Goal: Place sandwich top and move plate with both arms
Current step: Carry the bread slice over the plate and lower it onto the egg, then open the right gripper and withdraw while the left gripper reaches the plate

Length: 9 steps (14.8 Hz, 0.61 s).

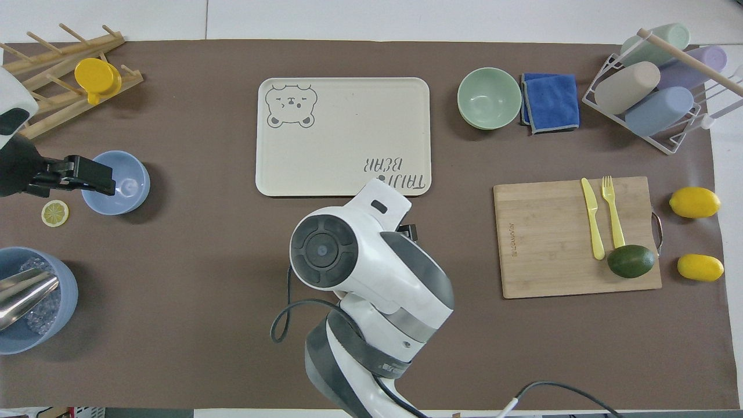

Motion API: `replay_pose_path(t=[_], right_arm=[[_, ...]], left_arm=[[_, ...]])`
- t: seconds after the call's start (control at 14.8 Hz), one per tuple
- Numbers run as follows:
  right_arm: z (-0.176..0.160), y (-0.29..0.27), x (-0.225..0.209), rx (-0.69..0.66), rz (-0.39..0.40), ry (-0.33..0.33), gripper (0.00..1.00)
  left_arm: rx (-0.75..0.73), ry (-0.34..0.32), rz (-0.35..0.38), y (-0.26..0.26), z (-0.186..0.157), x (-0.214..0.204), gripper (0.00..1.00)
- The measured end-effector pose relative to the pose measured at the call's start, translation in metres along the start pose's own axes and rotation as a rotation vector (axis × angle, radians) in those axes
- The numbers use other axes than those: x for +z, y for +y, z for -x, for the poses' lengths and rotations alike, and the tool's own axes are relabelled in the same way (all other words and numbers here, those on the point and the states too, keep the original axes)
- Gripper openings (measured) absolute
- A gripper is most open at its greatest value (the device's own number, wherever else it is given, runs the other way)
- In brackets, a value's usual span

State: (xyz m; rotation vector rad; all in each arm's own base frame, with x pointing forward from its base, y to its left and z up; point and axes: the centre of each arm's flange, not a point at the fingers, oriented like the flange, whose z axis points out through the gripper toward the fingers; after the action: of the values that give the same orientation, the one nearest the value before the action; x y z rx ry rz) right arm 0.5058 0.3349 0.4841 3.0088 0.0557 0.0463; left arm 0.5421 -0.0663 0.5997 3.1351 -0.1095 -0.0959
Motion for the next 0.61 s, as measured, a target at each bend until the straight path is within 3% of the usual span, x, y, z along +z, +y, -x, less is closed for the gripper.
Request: replay_pose_path(t=[0.2,0.34,0.61], right_arm=[[-0.024,0.109,-0.031,0.027,-0.037,-0.057,1.0],[-0.027,0.178,-0.049,0.076,-0.085,-0.085,1.0],[-0.024,0.262,-0.078,0.109,-0.1,-0.115,1.0]], left_arm=[[0.041,-0.005,-0.004,0.023,0.004,0.008,1.0],[0.046,0.033,-0.004,0.049,0.008,0.024,1.0],[0.004,0.06,0.04,0.123,0.027,0.08,1.0]])
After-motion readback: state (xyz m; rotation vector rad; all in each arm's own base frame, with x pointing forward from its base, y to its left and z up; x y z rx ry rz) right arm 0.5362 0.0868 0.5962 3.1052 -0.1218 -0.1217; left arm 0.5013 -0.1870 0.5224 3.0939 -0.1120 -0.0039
